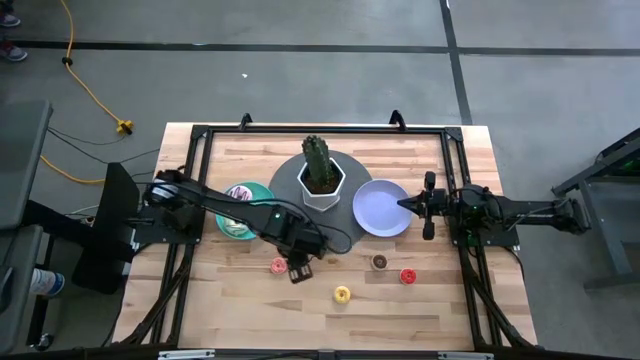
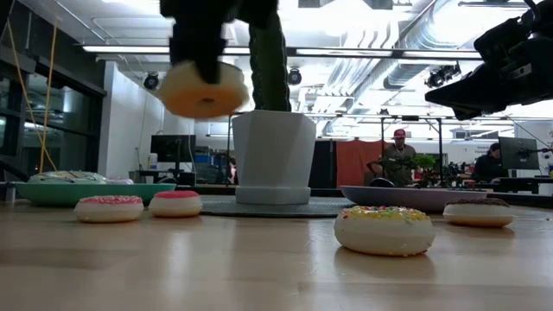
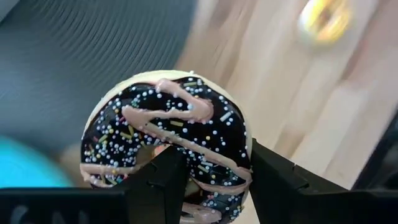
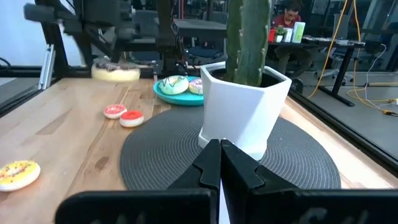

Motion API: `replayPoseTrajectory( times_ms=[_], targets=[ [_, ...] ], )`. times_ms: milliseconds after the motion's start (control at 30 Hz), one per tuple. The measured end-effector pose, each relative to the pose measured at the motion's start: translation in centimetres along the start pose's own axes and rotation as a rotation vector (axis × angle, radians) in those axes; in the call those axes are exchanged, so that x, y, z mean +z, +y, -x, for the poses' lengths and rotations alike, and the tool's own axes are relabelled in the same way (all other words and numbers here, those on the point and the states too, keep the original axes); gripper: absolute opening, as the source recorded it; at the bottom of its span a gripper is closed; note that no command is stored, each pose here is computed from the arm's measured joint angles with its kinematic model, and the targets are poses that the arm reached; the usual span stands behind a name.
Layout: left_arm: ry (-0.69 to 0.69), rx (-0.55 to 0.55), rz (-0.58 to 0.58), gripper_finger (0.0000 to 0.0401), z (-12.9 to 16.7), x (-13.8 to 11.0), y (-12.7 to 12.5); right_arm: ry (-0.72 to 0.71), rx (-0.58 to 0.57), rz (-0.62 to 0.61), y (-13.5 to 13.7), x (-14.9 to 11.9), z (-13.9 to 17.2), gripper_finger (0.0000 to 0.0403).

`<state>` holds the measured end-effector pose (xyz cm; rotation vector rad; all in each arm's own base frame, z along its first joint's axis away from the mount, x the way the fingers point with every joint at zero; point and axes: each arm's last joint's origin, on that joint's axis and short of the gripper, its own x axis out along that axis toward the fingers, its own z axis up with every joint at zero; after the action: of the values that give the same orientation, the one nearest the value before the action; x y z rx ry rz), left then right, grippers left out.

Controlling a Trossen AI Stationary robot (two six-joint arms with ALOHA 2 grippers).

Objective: Pick & Place donuts
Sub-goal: Put the big black donut on the green plate

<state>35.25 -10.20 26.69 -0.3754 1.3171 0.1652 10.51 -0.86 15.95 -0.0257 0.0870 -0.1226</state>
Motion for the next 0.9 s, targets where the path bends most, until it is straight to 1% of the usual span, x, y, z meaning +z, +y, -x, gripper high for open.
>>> replayPoseTrajectory(
  times_ms=[33, 100, 167, 233, 300, 367, 433, 467, 500, 533, 600, 667, 733, 800, 867, 900],
  targets=[
    [-0.017, -0.01, 0.018, 0.0144, 0.0, -0.2, 0.4, 0.0, -0.001, 0.0, 0.0, 0.0, 0.0, 0.0],
    [0.023, 0.015, 0.054, 0.0144, -0.3, -1.3, 1.4, 0.006, 0.0, 0.0, 0.0, -0.1, 0.0, 0.0001],
    [-0.019, -0.008, 0.091, 0.0144, -0.4, -1.3, 2.0, 0.012, 0.0, 0.001, 0.0, -0.1, -0.1, 0.0],
    [0.03, 0.041, 0.129, 0.0144, -0.8, -2.2, 3.1, 0.018, -0.001, 0.001, 0.0, -0.1, -0.1, 0.0001],
    [-0.006, 0.024, 0.154, 0.0144, -1.0, -2.0, 3.7, 0.023, -0.002, 0.001, 0.0, -0.2, -0.1, 0.0],
    [0.033, 0.06, 0.17, 0.0144, -0.9, -3.0, 4.8, 0.026, 0.0, 0.001, 0.0, -0.2, -0.2, 0.0],
    [-0.016, 0.028, 0.185, 0.0144, -1.0, -2.7, 5.2, 0.026, -0.001, 0.001, 0.0, -0.2, -0.2, 0.0001],
    [-0.016, 0.031, 0.193, 0.0144, -1.1, -3.0, 5.6, 0.03, -0.002, 0.002, 0.0, -0.2, -0.2, 0.0],
    [0.022, 0.062, 0.203, 0.0144, -1.2, -3.6, 6.1, 0.031, -0.001, 0.002, 0.0, -0.3, -0.2, 0.0],
    [0.026, 0.066, 0.21, 0.0144, -1.2, -3.8, 6.4, 0.03, -0.001, 0.002, 0.0, -0.3, -0.2, 0.0],
    [-0.038, 0.029, 0.216, 0.0144, -0.9, -3.5, 6.5, 0.033, -0.002, 0.002, 0.0, -0.3, -0.2, 0.0001],
    [0.004, 0.076, 0.222, 0.0144, -0.8, -4.6, 7.2, 0.034, -0.001, 0.002, 0.0, -0.3, -0.2, 0.0],
    [-0.045, 0.052, 0.226, 0.0144, -0.7, -4.2, 7.2, 0.031, -0.001, 0.002, 0.0, -0.2, -0.2, 0.0001],
    [-0.002, 0.101, 0.233, 0.0144, -0.6, -5.2, 8.0, 0.044, 0.002, 0.002, 0.0, -0.4, -0.3, 0.0],
    [-0.061, 0.068, 0.244, 0.0144, -0.4, -4.9, 8.3, 0.046, 0.0, 0.003, 0.0, -0.4, -0.3, 0.0],
    [-0.073, 0.068, 0.249, 0.0144, -0.4, -5.1, 8.6, 0.049, 0.001, 0.003, 0.0, -0.4, -0.3, 0.0001]
  ],
)
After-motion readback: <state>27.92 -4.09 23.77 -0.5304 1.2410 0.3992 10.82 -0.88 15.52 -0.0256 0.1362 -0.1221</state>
